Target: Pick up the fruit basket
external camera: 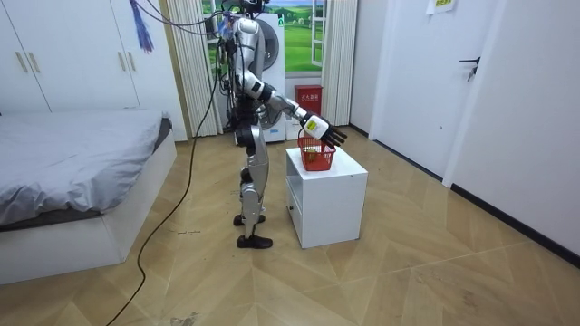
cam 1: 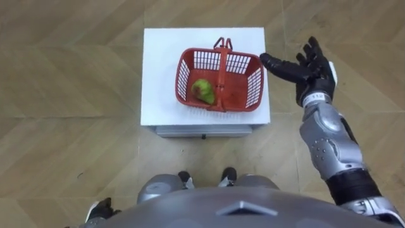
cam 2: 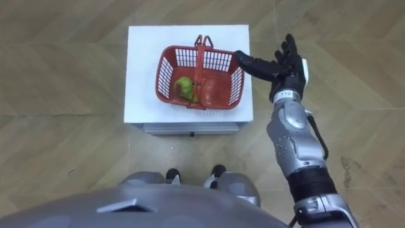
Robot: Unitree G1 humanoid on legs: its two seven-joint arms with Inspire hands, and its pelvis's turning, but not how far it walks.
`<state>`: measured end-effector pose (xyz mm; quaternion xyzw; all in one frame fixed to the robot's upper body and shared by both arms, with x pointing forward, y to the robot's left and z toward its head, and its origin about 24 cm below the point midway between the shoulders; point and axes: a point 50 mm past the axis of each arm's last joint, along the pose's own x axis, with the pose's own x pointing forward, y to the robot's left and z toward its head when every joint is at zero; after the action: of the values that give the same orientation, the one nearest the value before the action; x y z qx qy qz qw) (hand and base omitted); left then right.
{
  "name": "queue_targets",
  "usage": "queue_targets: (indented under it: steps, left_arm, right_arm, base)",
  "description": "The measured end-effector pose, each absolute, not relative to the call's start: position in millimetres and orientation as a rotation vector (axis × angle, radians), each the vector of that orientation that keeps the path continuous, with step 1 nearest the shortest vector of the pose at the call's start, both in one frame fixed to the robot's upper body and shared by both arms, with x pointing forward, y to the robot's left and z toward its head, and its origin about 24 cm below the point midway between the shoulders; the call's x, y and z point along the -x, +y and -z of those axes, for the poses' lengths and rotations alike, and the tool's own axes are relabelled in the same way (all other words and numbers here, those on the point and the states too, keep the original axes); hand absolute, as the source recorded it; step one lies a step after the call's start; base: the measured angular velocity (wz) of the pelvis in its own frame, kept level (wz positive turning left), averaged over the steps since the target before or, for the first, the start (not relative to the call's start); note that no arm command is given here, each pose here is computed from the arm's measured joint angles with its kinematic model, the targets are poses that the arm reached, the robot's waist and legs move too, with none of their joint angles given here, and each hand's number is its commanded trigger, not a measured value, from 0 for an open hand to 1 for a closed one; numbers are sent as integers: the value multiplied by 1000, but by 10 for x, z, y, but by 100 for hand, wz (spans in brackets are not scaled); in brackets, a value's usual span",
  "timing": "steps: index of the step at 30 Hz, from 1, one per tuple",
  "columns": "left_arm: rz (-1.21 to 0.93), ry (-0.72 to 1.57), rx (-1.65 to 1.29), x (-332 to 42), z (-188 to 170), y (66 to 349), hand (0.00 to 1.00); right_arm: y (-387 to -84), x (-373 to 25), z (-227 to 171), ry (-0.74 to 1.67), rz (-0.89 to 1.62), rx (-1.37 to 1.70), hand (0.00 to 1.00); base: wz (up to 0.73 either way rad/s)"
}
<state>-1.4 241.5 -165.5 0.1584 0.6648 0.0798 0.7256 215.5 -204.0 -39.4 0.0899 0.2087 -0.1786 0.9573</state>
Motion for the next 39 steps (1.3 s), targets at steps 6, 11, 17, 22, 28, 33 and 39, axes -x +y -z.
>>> queue_targets:
  steps: [6,11,17,22,28,33,39]
  left_arm:
    - [-195,1425,-356,-79,1644,2427,0]
    - [-198,1397,-353,-141,1636,2417,0]
    - [-235,1390,-329,-153,1634,2424,0]
    - [-282,1366,-305,-179,1617,2479,0]
    - [-299,1357,-302,-171,1611,2504,0]
    - [-234,1404,-343,-135,1623,2490,0]
    - [-175,1488,-400,-61,1635,2477,0]
  right_arm:
    - [-2150,-2051,424,421,436,-124,0]
    - [-2292,-1769,617,512,514,-22,0]
    - [-2521,-1408,927,673,630,119,0]
    - [-2632,-938,1274,918,655,230,0]
    - [-2608,-388,1535,1189,621,209,0]
    - [-2539,-152,1635,1355,499,149,0]
    - [-2474,31,1684,1524,274,190,0]
  base:
    - [-8]
    - [-1]
    - [4]
    - [3]
    - [0]
    - [-1]
    - [3]
